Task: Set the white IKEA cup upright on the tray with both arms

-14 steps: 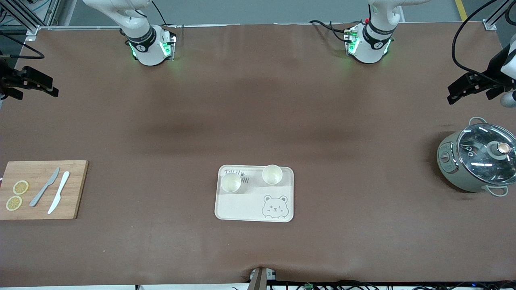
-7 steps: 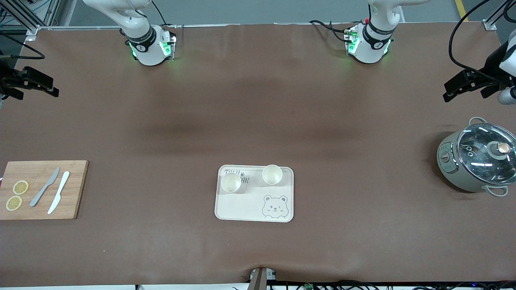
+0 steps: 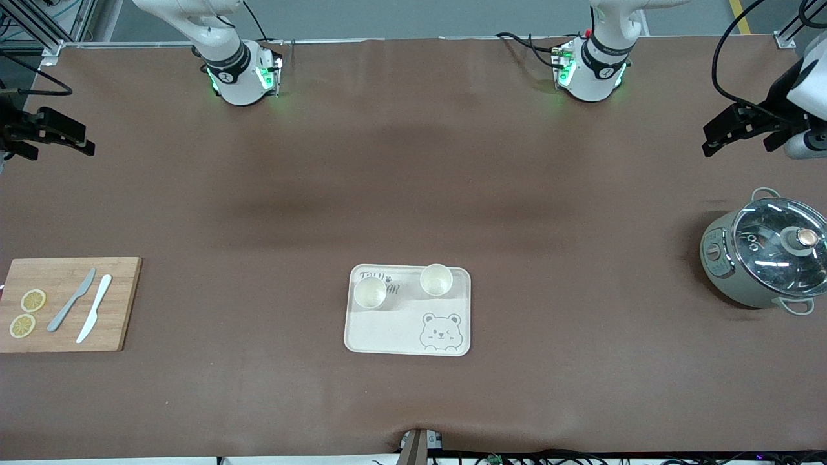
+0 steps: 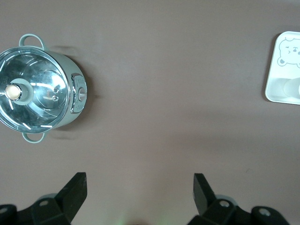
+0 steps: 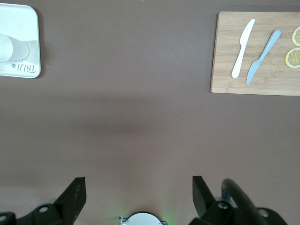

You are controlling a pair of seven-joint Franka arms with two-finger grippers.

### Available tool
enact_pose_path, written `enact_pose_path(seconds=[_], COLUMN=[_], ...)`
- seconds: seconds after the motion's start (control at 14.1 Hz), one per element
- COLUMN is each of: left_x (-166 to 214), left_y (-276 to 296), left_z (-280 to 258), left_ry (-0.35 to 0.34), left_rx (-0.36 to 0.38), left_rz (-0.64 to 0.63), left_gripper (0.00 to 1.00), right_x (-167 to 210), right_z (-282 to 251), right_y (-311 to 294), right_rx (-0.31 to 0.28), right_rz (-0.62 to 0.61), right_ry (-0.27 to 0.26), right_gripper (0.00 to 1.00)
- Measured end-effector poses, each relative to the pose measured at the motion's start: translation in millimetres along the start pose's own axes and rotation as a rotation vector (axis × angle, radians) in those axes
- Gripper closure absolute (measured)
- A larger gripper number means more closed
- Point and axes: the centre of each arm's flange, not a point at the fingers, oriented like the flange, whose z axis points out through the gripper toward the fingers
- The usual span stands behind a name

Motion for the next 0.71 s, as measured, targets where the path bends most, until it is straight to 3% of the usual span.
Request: enact_pose_path(seconds=[0.71], left_x=[-1.8], left_y=[-1.7], left_z=[-19.2], left_ry=[0.040], left_rx=[-0.005], left_rz=[-0.001], left_gripper=[0.00], right_x=[0.0], right_z=[0.8], right_y=[0.9], right_rx=[0.000], right_rz=[0.002], right_ry=[-0.002], right_gripper=[0.00])
